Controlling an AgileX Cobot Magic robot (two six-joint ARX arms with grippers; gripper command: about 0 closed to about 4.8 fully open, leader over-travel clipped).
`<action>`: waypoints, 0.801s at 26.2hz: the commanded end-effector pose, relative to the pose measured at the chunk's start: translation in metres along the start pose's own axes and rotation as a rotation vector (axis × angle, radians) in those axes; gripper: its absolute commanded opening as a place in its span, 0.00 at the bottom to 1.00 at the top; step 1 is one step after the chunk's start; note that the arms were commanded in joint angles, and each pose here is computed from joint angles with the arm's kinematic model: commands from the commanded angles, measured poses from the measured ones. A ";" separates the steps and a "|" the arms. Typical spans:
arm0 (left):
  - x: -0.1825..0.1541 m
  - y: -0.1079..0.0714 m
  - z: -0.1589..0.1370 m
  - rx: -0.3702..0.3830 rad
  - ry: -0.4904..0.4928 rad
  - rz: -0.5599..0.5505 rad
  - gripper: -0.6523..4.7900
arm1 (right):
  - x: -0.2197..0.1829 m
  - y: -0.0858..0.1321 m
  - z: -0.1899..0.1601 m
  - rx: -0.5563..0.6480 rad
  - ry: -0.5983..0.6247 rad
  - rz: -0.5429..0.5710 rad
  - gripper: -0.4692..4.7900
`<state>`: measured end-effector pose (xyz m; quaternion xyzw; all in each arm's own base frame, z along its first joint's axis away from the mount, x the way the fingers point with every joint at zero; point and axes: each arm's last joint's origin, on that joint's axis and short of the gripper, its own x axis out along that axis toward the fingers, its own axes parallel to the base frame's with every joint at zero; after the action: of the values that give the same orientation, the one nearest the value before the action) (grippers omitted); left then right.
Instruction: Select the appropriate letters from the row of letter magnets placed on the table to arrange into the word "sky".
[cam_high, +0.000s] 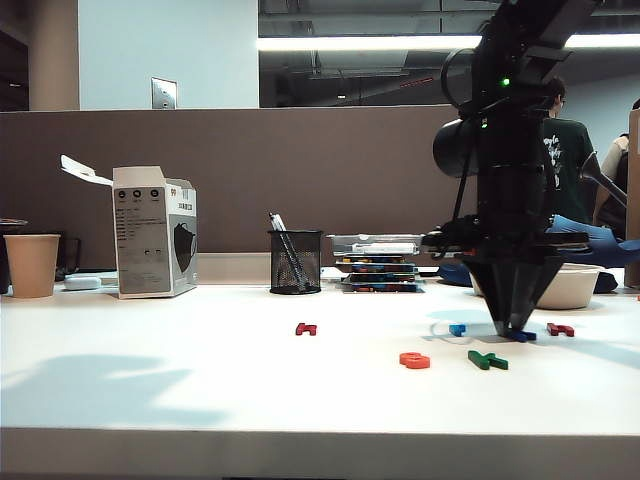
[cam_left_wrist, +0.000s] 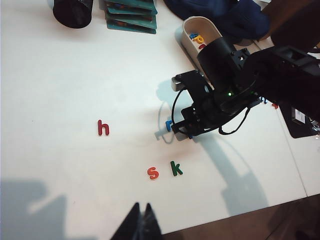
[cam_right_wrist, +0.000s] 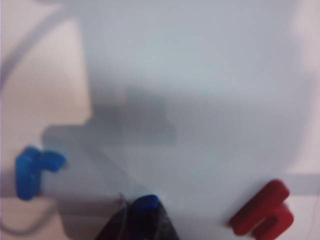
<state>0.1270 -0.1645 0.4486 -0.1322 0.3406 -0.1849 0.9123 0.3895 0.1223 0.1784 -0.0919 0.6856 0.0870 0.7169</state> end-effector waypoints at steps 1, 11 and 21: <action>-0.001 0.000 0.001 -0.003 -0.010 -0.004 0.11 | 0.011 0.000 -0.009 -0.001 0.109 -0.003 0.22; -0.001 0.000 0.001 -0.003 -0.010 -0.004 0.11 | -0.002 0.001 -0.016 0.001 0.127 0.033 0.22; -0.001 0.000 0.001 -0.003 -0.010 -0.004 0.11 | -0.003 -0.001 -0.050 0.010 0.144 0.045 0.22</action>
<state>0.1270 -0.1645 0.4486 -0.1322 0.3406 -0.1849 0.9123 0.3447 0.1093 0.1779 -0.0869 0.7423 0.0896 0.6583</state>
